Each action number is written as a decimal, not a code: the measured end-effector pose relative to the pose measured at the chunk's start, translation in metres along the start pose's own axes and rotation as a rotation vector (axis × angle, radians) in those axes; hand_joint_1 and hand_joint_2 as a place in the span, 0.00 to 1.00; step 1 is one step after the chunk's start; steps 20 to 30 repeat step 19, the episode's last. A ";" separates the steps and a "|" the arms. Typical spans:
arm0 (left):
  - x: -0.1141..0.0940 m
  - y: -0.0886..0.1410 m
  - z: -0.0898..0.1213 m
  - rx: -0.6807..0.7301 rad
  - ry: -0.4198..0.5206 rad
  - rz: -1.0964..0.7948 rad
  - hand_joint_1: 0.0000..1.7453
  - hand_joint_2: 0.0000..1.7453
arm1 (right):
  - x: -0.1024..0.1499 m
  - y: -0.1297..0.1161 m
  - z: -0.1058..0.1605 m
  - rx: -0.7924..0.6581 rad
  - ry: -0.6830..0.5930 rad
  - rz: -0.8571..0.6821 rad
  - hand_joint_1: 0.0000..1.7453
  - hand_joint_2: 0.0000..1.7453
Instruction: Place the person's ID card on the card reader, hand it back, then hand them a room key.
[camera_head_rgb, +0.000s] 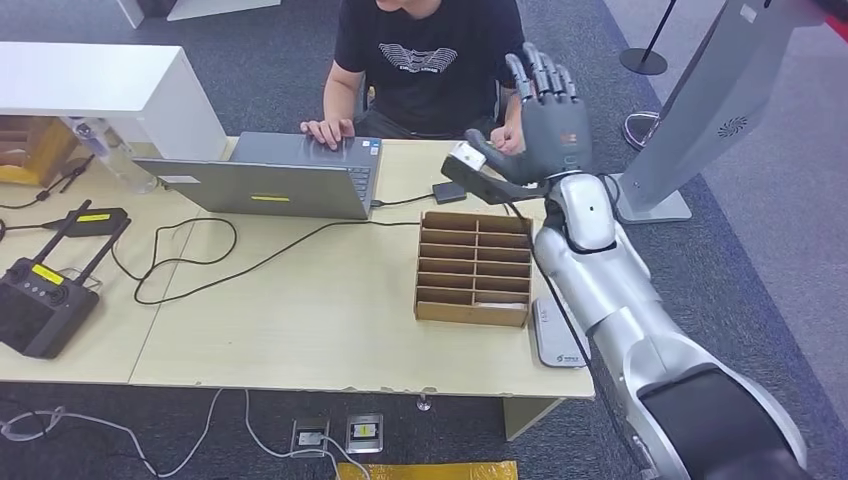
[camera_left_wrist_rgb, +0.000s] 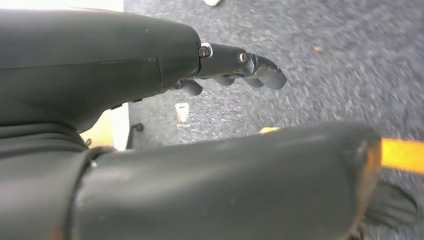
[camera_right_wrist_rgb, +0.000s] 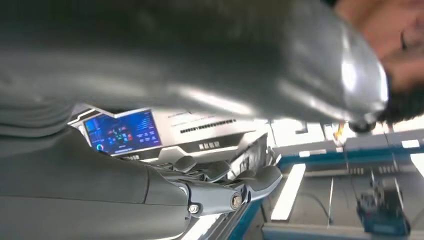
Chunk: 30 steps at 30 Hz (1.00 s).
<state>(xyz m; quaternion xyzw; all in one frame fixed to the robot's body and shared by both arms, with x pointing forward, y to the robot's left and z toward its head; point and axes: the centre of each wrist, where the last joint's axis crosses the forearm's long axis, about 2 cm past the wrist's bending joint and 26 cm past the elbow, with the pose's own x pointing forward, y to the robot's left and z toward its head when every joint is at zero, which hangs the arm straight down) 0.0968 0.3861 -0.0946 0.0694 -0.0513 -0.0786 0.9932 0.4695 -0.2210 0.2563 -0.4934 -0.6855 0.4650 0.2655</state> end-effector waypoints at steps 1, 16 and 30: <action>-0.001 0.002 0.000 -0.006 -0.012 -0.006 0.00 0.00 | -0.014 -0.002 0.002 -0.012 0.024 -0.020 0.00 0.00; -0.010 -0.003 -0.001 0.074 -0.063 0.010 0.00 0.00 | -0.303 -0.041 0.228 0.158 0.908 -0.222 0.00 0.00; -0.008 -0.004 -0.001 0.077 -0.065 0.018 0.00 0.00 | -0.322 -0.048 0.276 0.182 1.041 -0.218 0.00 0.00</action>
